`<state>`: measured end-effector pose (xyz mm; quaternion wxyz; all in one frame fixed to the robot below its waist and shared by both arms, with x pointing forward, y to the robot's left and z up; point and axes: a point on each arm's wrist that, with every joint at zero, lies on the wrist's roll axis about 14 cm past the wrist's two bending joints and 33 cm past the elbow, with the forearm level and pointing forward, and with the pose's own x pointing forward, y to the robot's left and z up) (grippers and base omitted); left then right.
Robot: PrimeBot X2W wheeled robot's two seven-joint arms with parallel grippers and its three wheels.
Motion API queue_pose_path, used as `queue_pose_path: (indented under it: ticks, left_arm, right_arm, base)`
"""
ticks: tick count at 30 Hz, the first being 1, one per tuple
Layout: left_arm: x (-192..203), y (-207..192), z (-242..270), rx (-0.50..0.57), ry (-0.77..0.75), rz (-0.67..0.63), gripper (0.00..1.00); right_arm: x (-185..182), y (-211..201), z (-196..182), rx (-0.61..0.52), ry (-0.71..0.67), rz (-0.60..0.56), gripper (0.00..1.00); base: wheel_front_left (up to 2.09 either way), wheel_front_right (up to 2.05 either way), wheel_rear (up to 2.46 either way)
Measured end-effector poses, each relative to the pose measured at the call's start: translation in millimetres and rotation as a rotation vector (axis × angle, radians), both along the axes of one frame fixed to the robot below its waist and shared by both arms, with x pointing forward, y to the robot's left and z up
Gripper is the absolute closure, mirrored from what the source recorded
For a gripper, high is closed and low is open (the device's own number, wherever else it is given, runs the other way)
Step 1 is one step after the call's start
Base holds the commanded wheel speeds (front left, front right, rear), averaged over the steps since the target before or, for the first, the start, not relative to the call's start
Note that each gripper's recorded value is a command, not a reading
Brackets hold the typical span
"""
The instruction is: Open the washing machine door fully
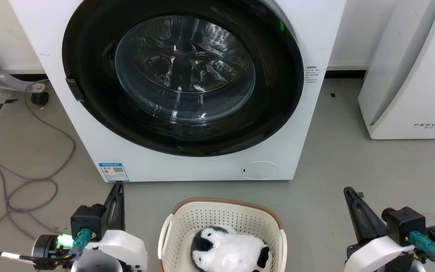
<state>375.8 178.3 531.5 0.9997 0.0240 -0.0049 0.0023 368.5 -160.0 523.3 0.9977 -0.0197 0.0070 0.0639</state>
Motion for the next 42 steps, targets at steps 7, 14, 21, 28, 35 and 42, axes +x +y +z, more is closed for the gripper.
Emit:
queue_pose_path:
  ticks: [7,14,21,28,35,42]
  left_arm:
    - [0.0,-0.3,0.1,0.0,0.0,-0.001,1.0]
    - [0.0,-0.3,0.1,0.0,0.0,-0.001,1.0]
    - [0.0,-0.3,0.1,0.0,0.0,-0.001,1.0]
    - [0.0,-0.3,0.1,-0.001,0.0,-0.001,1.0]
    - [0.0,-0.2,0.1,-0.001,0.0,0.0,1.0]
    - [0.0,-0.2,-0.1,-0.001,0.0,0.0,0.0]
  right_arm:
    - [0.0,0.3,-0.1,0.0,0.0,0.001,1.0]
    - [0.0,0.3,0.0,0.0,0.0,0.001,1.0]
    - [0.0,0.3,-0.1,0.0,0.0,0.001,1.0]
    - [0.0,0.3,0.0,0.0,0.0,0.001,1.0]
    - [0.0,0.5,0.0,0.0,0.0,0.001,1.0]
    - [-0.2,0.4,-0.3,0.001,0.001,0.001,0.0]
  base:
    - [0.0,0.0,0.0]
    - [0.0,0.0,0.0]
    - [0.0,0.0,0.0]
    - [0.0,0.0,0.0]
    - [0.0,0.0,0.0]
    - [0.0,0.0,0.0]
